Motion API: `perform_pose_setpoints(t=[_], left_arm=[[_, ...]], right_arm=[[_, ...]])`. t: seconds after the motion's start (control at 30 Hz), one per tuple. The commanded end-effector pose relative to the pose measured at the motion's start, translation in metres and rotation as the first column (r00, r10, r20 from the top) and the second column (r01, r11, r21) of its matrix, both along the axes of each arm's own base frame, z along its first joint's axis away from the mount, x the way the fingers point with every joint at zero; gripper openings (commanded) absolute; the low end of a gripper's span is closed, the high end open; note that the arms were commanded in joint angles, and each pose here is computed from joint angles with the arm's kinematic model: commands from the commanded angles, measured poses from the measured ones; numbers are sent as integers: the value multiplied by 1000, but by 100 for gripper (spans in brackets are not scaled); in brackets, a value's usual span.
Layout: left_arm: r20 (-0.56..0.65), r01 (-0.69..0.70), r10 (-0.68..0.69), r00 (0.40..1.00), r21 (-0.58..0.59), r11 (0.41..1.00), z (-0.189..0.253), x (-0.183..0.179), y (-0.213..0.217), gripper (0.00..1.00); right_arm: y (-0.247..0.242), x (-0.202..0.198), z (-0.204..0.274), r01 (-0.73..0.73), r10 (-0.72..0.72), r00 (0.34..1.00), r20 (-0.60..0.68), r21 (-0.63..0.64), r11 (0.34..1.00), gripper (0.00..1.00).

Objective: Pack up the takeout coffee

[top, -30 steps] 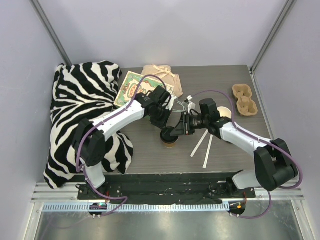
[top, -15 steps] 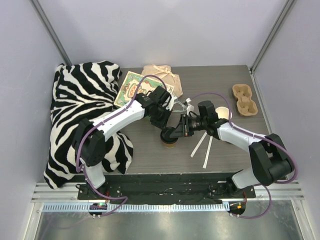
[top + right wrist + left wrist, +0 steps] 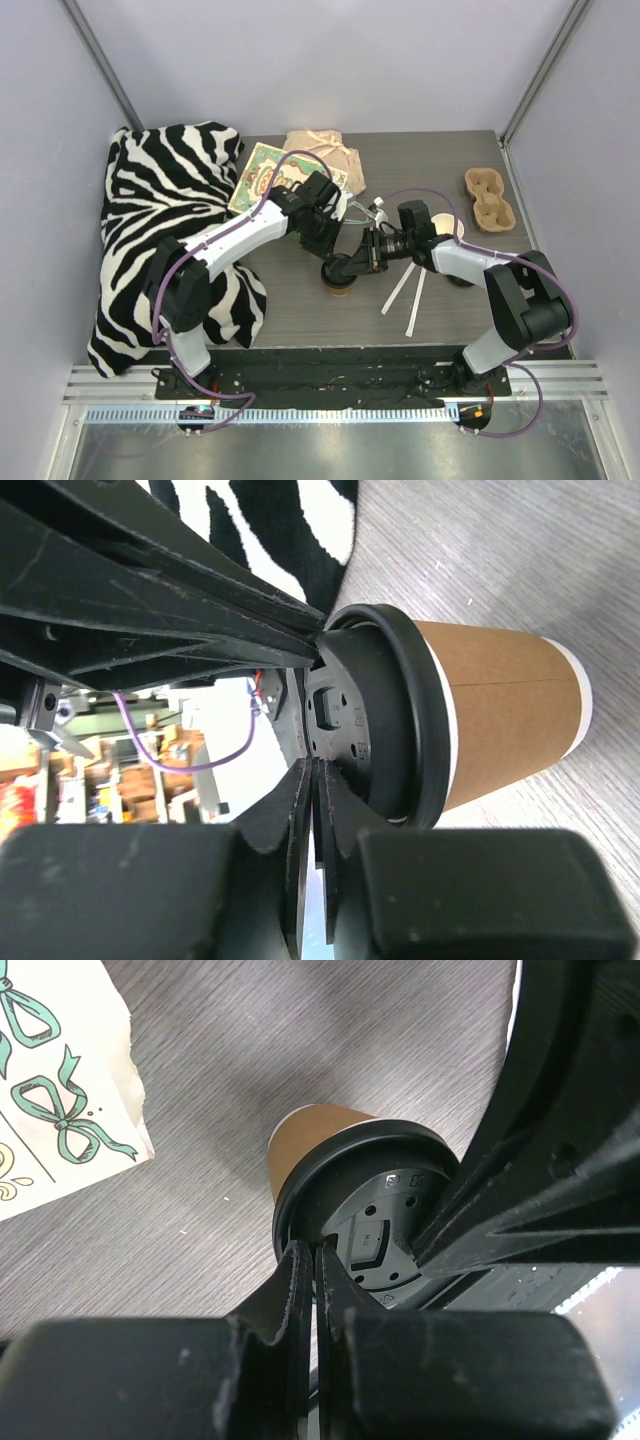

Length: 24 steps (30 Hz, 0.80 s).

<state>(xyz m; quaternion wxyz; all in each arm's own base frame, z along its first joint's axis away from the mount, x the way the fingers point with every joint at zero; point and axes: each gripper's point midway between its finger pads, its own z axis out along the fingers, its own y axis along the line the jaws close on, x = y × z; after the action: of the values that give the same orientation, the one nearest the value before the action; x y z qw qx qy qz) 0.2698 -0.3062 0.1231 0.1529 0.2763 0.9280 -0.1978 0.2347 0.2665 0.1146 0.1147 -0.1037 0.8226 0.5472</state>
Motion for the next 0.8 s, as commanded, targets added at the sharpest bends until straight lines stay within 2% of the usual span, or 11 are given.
perform_pose_setpoints(t=[0.0,0.23,0.43,0.6,0.63,0.77], left_arm=[[-28,13,-13,1000,21,1000,-10,-6,9,5],[-69,15,-13,998,26,1000,-20,-9,13,6],[-101,2,-3,995,-4,1000,-21,-7,15,15],[-87,-37,17,996,-238,971,31,1,8,33],[-97,-38,8,995,-308,951,42,2,5,35],[-70,-24,-8,998,-443,896,80,-5,1,40]], right_arm=[[-23,-7,-62,72,-100,985,-144,-191,979,13],[-27,-5,-73,87,-127,974,-186,-207,974,13],[-27,-5,-74,83,-124,974,-190,-210,974,13],[-26,1,-69,85,-121,978,-168,-208,974,13],[-26,2,-68,85,-120,979,-165,-207,975,12],[-25,2,-67,81,-114,981,-157,-206,975,12]])
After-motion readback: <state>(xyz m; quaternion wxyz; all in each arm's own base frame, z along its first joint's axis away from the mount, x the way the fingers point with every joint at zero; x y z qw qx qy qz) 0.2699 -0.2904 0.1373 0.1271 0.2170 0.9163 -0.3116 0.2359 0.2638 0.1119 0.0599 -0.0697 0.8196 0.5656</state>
